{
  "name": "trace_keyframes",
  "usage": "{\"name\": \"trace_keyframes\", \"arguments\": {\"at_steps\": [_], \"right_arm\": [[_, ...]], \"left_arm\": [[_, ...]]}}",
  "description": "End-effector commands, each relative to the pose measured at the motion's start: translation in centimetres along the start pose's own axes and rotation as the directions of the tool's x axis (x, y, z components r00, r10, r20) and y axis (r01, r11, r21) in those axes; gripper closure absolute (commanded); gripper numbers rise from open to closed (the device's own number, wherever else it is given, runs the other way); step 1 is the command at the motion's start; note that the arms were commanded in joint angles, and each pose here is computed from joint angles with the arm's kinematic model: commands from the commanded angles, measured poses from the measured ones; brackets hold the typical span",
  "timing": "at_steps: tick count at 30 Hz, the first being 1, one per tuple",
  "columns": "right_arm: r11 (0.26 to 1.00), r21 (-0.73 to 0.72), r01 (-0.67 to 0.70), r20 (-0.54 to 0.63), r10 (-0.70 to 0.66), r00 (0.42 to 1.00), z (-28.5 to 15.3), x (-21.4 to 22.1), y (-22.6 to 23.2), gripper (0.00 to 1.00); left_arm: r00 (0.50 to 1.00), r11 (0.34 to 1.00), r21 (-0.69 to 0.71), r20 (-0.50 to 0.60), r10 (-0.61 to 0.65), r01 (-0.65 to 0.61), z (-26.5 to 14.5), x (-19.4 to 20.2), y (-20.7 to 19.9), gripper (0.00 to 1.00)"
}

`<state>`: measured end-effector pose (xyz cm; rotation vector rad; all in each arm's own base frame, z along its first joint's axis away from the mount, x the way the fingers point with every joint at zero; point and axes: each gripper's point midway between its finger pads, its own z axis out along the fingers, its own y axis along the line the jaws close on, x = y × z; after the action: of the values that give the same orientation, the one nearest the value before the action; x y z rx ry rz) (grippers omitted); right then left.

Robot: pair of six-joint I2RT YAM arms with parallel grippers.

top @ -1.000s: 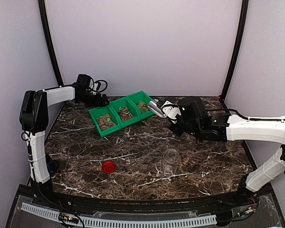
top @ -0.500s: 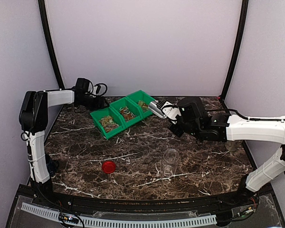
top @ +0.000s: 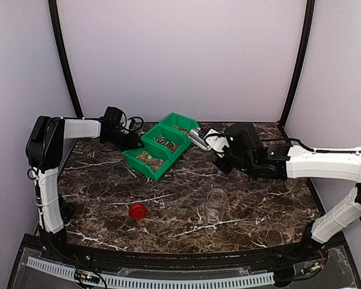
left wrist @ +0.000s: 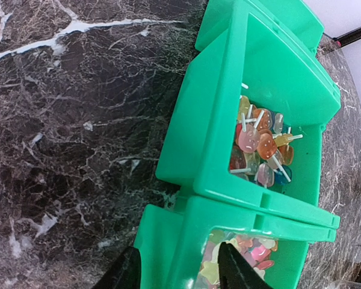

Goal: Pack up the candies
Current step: Move the storage box to the center of the board.

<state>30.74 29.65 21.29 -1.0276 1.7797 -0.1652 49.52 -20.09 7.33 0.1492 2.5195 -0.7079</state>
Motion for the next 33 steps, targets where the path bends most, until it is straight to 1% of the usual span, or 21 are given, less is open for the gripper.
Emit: {"name": "trace_keyframes", "arguments": {"at_steps": [1,6,9,15,18,20,22,25,30,33], "right_arm": [[0.998,0.032,-0.045,0.05,0.044,0.998,-0.3,-2.1,-1.2,1.0],[0.998,0.024,-0.052,0.057,0.051,0.997,-0.4,-2.3,-1.2,1.0],[0.999,0.018,-0.05,0.052,0.049,0.997,-0.3,-2.3,-1.0,1.0],[0.999,0.013,-0.046,0.052,0.046,0.998,-0.4,-2.5,-1.0,1.0],[0.999,-0.001,-0.042,0.054,0.042,0.998,-0.3,-2.8,-0.8,1.0],[0.999,-0.017,-0.033,0.048,0.034,0.998,-0.2,-2.9,-0.4,1.0],[0.999,-0.032,-0.021,0.036,0.022,0.999,-0.1,-3.0,0.0,1.0],[0.999,-0.049,-0.003,0.017,0.004,1.0,0.1,-3.0,0.4,1.0],[0.998,-0.061,0.005,0.018,-0.004,1.0,0.0,-3.2,0.8,1.0],[0.998,-0.065,0.01,0.016,-0.009,1.0,0.0,-3.1,0.9,1.0]], "left_arm": [[1.0,0.999,-0.047,0.02,0.018,-0.017,-2.0,-0.2,-1.4,0.6],[0.998,0.997,-0.068,0.05,0.038,-0.034,-2.5,-0.9,-1.7,0.65],[0.998,0.996,-0.07,0.041,0.049,-0.046,-2.5,-1.0,-2.0,0.67],[0.998,0.99,-0.125,-0.001,0.063,-0.062,-2.3,-0.6,-1.3,0.67],[0.998,0.988,-0.137,-0.005,0.07,-0.07,-2.2,-0.5,-1.3,0.68],[0.997,0.988,-0.133,-0.009,0.078,-0.078,-2.1,-0.4,-1.4,0.73],[0.997,0.988,-0.132,-0.014,0.081,-0.082,-1.9,-0.3,-1.5,0.75],[0.996,0.988,-0.13,-0.021,0.086,-0.088,-1.8,-0.2,-1.7,0.75],[0.996,0.989,-0.126,-0.031,0.08,-0.083,-1.3,0.2,-1.5,0.76],[0.996,0.988,-0.128,-0.041,0.08,-0.084,-0.9,0.4,-1.4,0.74]]}}
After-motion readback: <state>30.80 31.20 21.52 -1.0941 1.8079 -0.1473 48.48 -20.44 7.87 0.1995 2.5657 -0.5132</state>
